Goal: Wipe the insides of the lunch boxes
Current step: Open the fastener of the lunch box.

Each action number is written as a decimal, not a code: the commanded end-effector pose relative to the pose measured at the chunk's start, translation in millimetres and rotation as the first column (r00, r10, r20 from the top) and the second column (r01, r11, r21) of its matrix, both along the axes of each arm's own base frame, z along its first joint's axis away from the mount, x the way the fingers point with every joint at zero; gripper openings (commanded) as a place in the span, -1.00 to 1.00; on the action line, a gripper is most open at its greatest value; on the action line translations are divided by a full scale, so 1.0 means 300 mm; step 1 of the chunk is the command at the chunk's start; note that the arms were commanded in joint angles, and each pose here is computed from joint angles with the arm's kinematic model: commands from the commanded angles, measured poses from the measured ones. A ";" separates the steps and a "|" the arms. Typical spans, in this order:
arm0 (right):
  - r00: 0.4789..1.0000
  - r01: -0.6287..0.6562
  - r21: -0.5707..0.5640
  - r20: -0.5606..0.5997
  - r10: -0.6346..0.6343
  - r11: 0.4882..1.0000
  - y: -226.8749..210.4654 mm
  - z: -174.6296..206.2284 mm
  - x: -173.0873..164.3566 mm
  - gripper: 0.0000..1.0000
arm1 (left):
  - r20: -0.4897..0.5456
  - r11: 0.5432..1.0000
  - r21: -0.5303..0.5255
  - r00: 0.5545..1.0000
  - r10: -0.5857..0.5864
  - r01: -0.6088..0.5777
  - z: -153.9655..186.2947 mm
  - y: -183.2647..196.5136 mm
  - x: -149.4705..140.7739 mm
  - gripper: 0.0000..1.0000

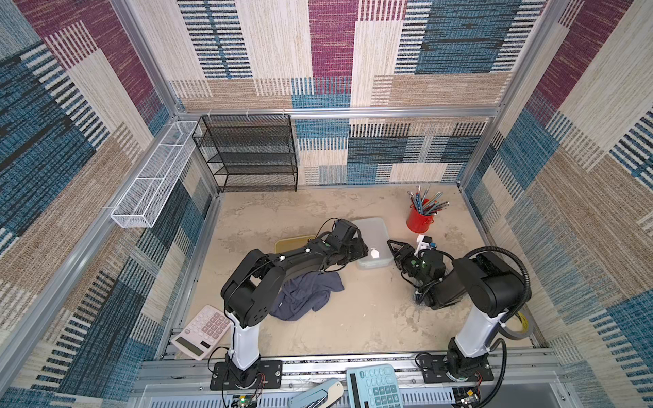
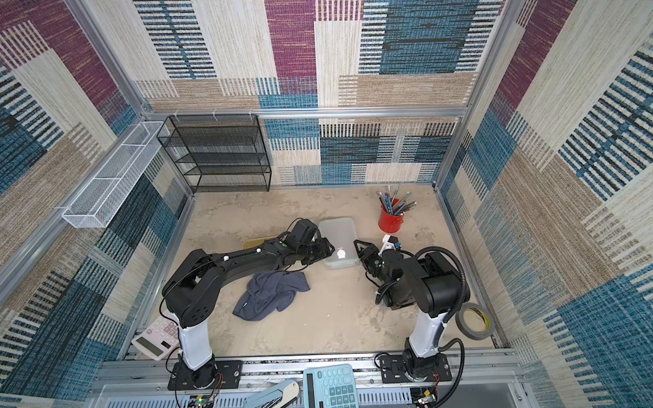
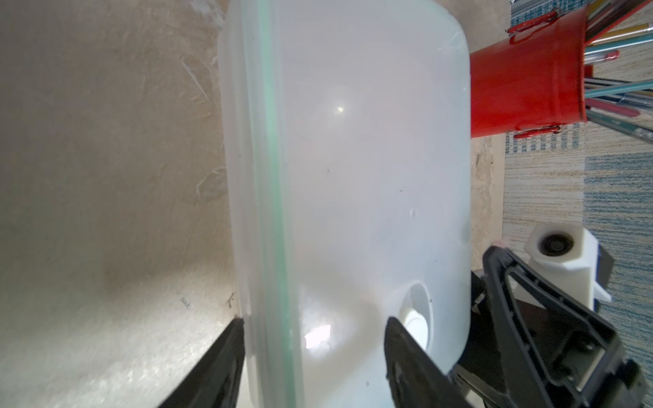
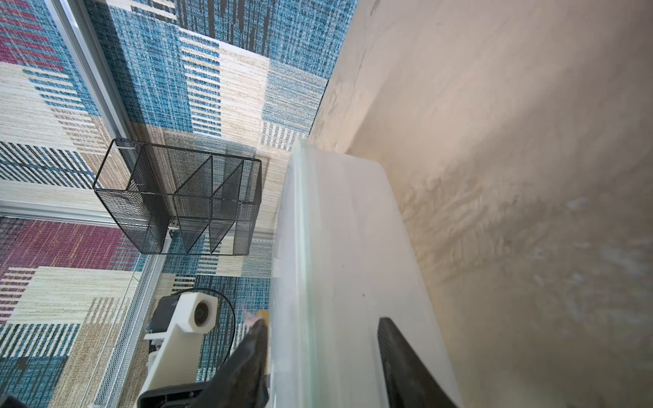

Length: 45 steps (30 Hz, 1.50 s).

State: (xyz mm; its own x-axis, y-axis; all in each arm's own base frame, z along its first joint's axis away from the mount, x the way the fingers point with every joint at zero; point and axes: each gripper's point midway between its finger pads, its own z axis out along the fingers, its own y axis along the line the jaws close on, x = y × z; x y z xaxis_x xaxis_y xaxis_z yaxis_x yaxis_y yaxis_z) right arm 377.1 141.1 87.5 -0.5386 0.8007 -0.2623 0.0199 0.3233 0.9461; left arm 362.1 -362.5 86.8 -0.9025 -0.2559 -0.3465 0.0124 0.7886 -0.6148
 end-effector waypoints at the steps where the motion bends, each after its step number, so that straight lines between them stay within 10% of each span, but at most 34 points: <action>1: 0.992 -0.111 0.002 0.063 0.110 0.994 0.062 0.056 -0.020 -0.05 | 0.002 0.999 0.028 1.000 -0.022 0.022 -0.010 -0.002 -0.007 0.26; 45: 0.995 -0.024 -0.404 -0.099 -0.017 0.914 -0.062 -0.075 0.003 -0.85 | -0.018 0.901 0.420 0.994 -0.109 0.106 -0.109 0.054 0.010 0.31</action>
State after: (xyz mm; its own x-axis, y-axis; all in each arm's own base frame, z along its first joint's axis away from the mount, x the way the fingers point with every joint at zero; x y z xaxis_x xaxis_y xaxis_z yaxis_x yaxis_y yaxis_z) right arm 386.2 125.3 84.6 -0.5366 0.6764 -0.5045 0.0589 0.6264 0.7773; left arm 390.4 -373.9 86.4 -0.8660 -0.1133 -0.4870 0.0988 0.9160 -0.3888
